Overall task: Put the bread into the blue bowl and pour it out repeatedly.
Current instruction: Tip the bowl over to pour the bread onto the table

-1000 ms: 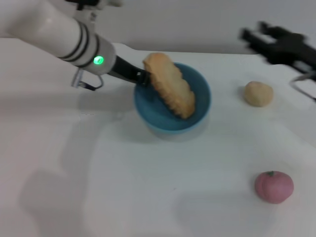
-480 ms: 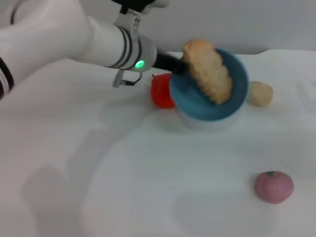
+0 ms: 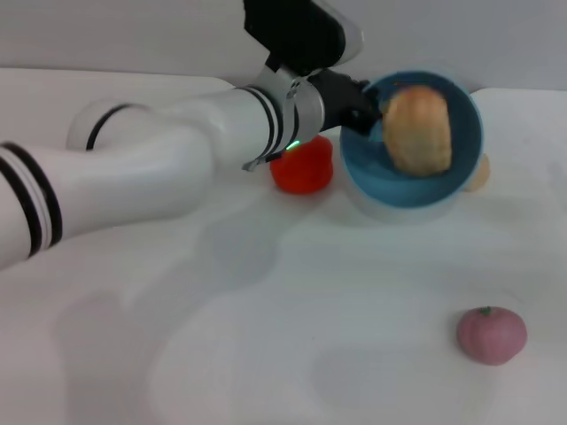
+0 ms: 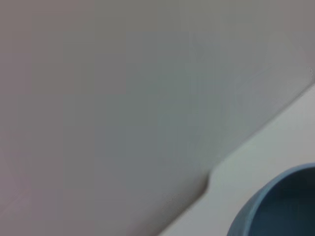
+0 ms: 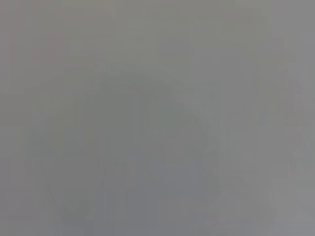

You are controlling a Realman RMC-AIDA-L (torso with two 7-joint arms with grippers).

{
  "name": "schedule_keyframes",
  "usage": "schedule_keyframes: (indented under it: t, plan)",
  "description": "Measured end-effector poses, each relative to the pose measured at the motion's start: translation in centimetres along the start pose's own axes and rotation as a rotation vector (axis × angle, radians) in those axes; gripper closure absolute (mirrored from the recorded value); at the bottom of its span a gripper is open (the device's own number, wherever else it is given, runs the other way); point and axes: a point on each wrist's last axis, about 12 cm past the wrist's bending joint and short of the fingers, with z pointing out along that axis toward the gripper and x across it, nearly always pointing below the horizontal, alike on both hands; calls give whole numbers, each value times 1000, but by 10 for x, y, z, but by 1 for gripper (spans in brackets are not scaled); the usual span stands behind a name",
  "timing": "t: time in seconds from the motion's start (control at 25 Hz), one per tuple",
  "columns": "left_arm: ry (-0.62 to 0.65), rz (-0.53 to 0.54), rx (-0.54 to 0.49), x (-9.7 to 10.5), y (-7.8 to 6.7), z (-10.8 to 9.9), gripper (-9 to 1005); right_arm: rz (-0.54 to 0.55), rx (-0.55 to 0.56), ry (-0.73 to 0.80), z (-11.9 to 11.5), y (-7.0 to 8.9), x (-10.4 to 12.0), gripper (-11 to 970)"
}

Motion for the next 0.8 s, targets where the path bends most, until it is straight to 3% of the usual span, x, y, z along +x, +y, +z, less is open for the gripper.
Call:
schedule_keyframes:
  t: [0.32,0.8]
  plan:
    - [-127,30,-82,17,3,-6,966,48,21,-69,-19,-9,-2,385]
    - [-206,82,-124,24,4,-8,966,48,10,-74,-16,-7,-3,386]
